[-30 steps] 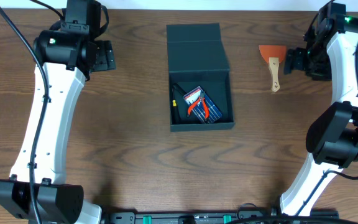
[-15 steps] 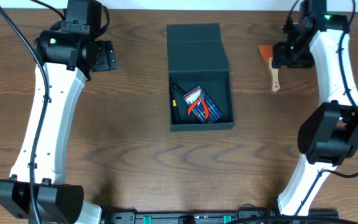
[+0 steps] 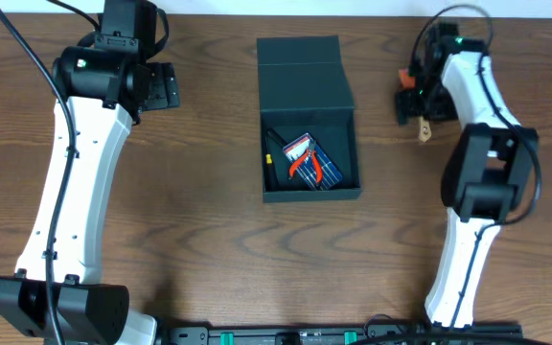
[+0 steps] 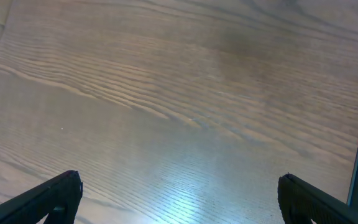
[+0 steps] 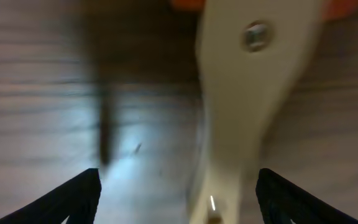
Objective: Pack container
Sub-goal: 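Lower the right gripper and grasp the scraper's beige handle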
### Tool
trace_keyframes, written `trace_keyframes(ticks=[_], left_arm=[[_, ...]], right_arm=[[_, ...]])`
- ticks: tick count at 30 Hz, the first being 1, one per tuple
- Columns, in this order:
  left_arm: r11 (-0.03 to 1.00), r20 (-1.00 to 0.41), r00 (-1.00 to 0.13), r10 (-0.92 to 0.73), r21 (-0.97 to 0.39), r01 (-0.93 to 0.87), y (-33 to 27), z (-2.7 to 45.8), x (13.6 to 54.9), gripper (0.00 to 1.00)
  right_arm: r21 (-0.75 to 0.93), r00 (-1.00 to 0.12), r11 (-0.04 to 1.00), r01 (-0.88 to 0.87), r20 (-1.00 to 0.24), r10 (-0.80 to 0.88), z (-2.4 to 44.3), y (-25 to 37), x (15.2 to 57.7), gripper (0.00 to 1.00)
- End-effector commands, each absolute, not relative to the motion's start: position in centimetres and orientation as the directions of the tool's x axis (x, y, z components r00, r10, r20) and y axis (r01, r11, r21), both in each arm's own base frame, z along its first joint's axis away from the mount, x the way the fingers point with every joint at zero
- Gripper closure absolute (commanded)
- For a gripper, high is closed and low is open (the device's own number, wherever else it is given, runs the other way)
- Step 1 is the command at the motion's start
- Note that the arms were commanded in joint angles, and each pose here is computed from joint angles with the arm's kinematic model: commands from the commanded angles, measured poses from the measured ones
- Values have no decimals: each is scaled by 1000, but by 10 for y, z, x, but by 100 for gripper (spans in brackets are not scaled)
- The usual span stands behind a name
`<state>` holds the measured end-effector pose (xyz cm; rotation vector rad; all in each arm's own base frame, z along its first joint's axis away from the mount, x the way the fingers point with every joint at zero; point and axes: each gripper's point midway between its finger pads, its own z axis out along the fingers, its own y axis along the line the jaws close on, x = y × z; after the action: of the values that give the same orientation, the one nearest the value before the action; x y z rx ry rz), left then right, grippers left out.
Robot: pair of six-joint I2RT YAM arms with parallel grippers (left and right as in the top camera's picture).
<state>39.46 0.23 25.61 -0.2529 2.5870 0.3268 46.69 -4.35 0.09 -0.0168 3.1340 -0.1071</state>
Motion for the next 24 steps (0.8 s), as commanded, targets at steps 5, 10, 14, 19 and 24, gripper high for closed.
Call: trace_keyframes(ticks=[5,10,14,19,24], left_arm=[[950,-517,-845,-135,175,-259,4,256,393,1],[950,-517,-845,-135,175,-259,4,256,393,2],[950,-517,-845,-135,176,-259,5,256,393,1],[950,-517,-845,-135,175,-259,4,256,393,1],[950,-517,-845,-135,175,-259,4,256,393,1]], right_arm=[[-109,-1000,994,-6,7,-5,-19,-55,469,17],[-110,-999,993,45,-30,41,-18,-64,476,17],[-109,-994,989,98,-49,93,-18,-74,479,17],[-103,-988,984,148,-50,144,-18,-85,477,21],[-100,-987,982,161,-43,158,-19,-90,474,23]])
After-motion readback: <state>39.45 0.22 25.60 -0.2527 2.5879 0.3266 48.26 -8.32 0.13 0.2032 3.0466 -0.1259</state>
